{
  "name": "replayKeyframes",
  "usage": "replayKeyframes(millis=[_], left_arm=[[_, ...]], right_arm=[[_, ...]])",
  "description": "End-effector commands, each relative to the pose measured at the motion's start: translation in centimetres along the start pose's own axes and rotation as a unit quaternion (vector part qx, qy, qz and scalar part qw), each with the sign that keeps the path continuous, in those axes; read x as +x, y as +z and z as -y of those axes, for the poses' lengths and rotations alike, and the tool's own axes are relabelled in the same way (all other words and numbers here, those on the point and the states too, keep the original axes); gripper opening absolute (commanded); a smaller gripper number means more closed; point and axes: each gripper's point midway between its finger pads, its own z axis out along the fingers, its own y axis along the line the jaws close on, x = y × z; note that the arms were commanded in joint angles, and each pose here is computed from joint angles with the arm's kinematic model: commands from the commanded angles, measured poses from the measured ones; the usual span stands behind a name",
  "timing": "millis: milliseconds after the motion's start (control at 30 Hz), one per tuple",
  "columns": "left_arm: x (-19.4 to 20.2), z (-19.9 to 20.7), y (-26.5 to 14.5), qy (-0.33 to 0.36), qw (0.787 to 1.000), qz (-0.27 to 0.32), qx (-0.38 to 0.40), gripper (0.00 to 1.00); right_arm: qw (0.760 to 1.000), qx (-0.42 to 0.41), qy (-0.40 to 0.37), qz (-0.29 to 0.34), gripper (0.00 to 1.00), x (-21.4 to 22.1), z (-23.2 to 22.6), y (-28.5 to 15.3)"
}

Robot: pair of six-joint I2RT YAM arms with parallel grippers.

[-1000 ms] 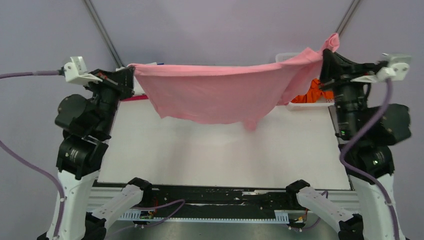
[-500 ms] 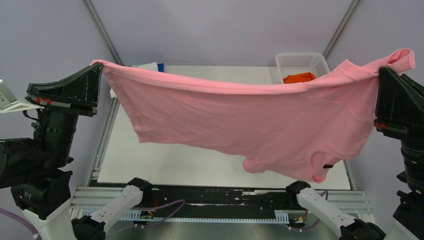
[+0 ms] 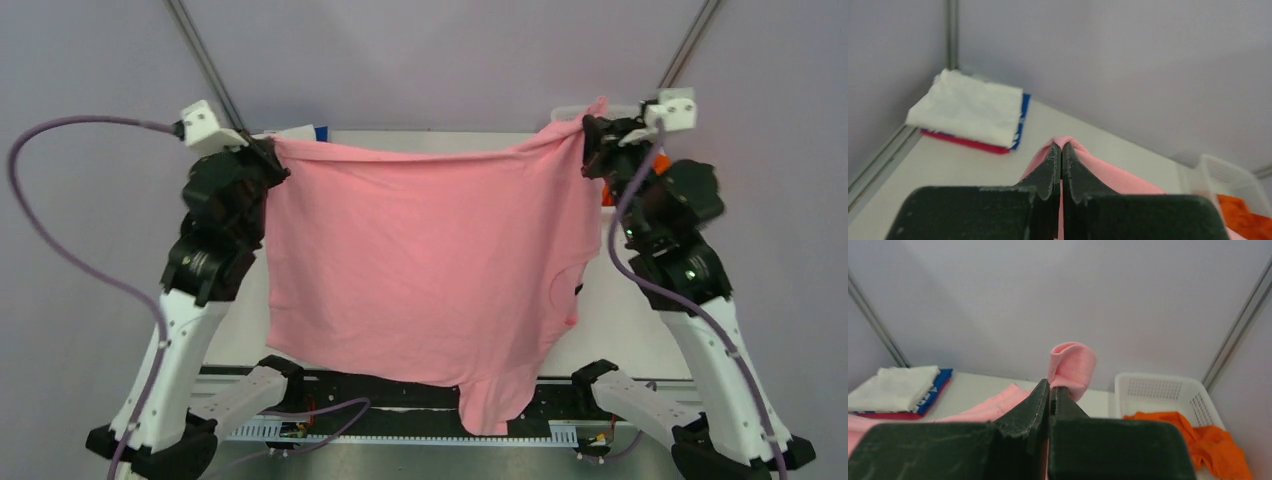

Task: Fold and stack the t-shirts
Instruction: Flatten out the tshirt

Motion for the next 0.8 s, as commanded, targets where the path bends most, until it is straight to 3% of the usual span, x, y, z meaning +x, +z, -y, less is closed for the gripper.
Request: replayKeyframes(millis=[0, 167, 300, 333, 367, 400, 467, 500, 667, 767], left_arm=[[11.3, -8.8, 5.7, 0.093, 0.967, -0.082, -0.224, 0.00], [25.7, -16.2, 12.5, 0.074, 0.919, -0.239, -0.305, 0.00], [31.9, -17.9, 17.1, 0.084, 0.897, -0.298, -0.317, 0.01], [32.6, -17.9, 18.5, 0.085, 0.895, -0.303, -0.317, 0.11], [32.9, -17.7, 19.2, 0.086, 0.894, -0.307, -0.314, 0.21], [33.1, -17.5, 20.1, 0.086, 0.893, -0.312, -0.312, 0.53], [32.8, -16.6, 21.0, 0.080, 0.897, -0.316, -0.300, 0.93], [32.8, -16.0, 21.2, 0.074, 0.900, -0.319, -0.287, 0.98], [31.8, -13.7, 19.8, 0.040, 0.914, -0.329, -0.235, 1.00], [32.7, -13.1, 17.6, 0.024, 0.908, -0.360, -0.215, 1.00]], right_arm=[[0.990, 0.109, 0.006, -0.093, 0.00, 10.7, 2.5, 5.7], [0.963, 0.091, 0.052, -0.250, 0.03, 26.9, 1.4, 12.2], [0.947, 0.102, 0.047, -0.300, 0.11, 35.2, 2.3, 18.3], [0.945, 0.103, 0.045, -0.308, 0.20, 36.4, 2.4, 19.6], [0.942, 0.104, 0.042, -0.316, 0.43, 37.3, 2.5, 20.8], [0.939, 0.104, 0.040, -0.324, 0.68, 37.8, 2.4, 21.5], [0.938, 0.097, 0.045, -0.328, 0.97, 37.8, 2.0, 22.4], [0.939, 0.090, 0.050, -0.329, 1.00, 37.5, 1.8, 22.2], [0.924, 0.070, 0.088, -0.364, 1.00, 38.2, 0.6, 17.5], [0.909, 0.061, 0.124, -0.392, 1.00, 38.8, -0.2, 13.3]])
